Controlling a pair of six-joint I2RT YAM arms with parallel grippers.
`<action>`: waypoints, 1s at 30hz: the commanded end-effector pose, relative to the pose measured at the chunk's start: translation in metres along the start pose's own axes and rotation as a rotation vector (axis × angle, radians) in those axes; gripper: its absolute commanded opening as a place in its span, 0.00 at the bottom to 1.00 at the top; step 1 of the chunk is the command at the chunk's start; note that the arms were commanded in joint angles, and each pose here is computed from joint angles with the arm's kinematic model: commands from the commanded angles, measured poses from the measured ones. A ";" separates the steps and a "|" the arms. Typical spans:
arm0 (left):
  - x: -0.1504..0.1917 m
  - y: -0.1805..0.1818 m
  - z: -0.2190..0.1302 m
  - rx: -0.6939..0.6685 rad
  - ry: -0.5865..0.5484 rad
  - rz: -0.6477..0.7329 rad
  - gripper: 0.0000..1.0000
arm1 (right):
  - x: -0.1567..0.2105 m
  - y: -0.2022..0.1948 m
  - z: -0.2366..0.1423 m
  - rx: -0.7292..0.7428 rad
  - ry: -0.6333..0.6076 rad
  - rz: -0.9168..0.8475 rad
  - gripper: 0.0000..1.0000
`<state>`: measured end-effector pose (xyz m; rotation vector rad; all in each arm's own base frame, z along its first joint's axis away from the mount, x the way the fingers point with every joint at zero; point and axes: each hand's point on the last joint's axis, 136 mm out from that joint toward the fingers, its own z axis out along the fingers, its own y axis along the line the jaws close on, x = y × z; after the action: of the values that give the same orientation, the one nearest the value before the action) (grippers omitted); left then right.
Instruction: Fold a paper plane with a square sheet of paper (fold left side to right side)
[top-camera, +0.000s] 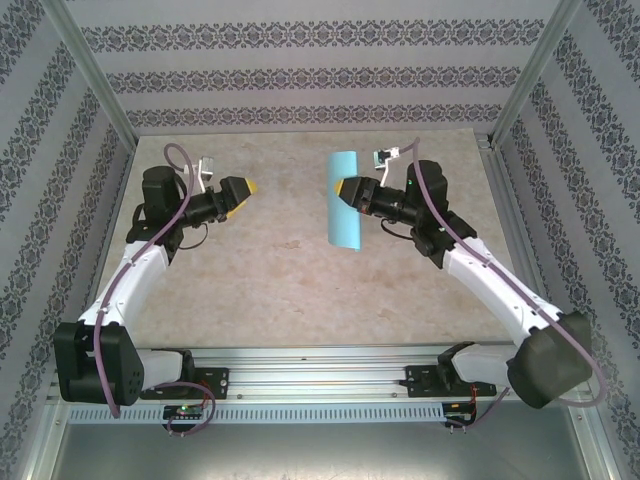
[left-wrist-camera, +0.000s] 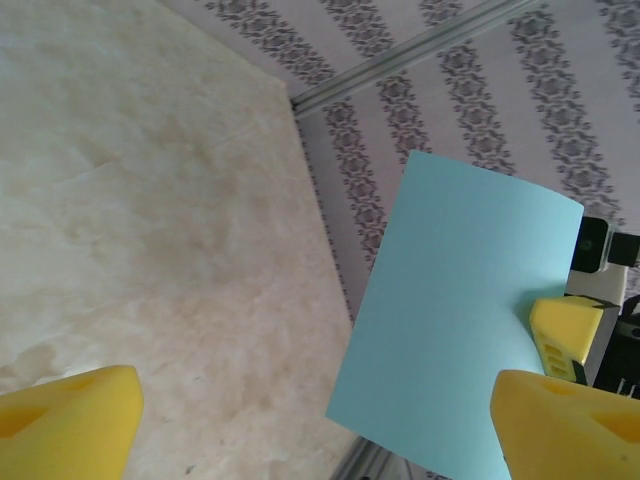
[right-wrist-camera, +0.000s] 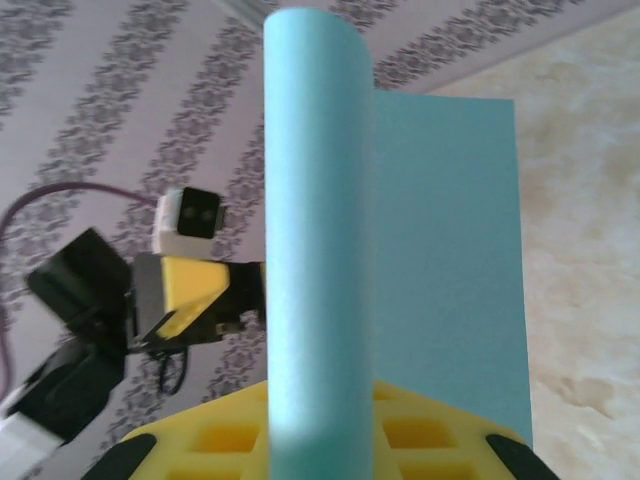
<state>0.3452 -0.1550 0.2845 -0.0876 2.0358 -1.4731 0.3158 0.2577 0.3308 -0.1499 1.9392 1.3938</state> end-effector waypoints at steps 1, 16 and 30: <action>-0.010 -0.077 -0.009 0.222 0.008 0.140 0.94 | -0.014 0.054 -0.019 -0.161 -0.008 -0.064 0.19; 0.033 -0.181 0.015 0.487 0.142 0.376 0.98 | -0.028 0.164 -0.046 -0.472 -0.028 -0.160 0.18; 0.048 -0.200 0.019 0.519 0.165 0.430 0.21 | -0.032 0.130 -0.043 -0.357 -0.059 -0.128 0.21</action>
<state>0.2645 -0.2654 0.4195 0.6079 1.6493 -1.7437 0.2517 0.2740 0.4564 -0.4197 1.6033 1.6721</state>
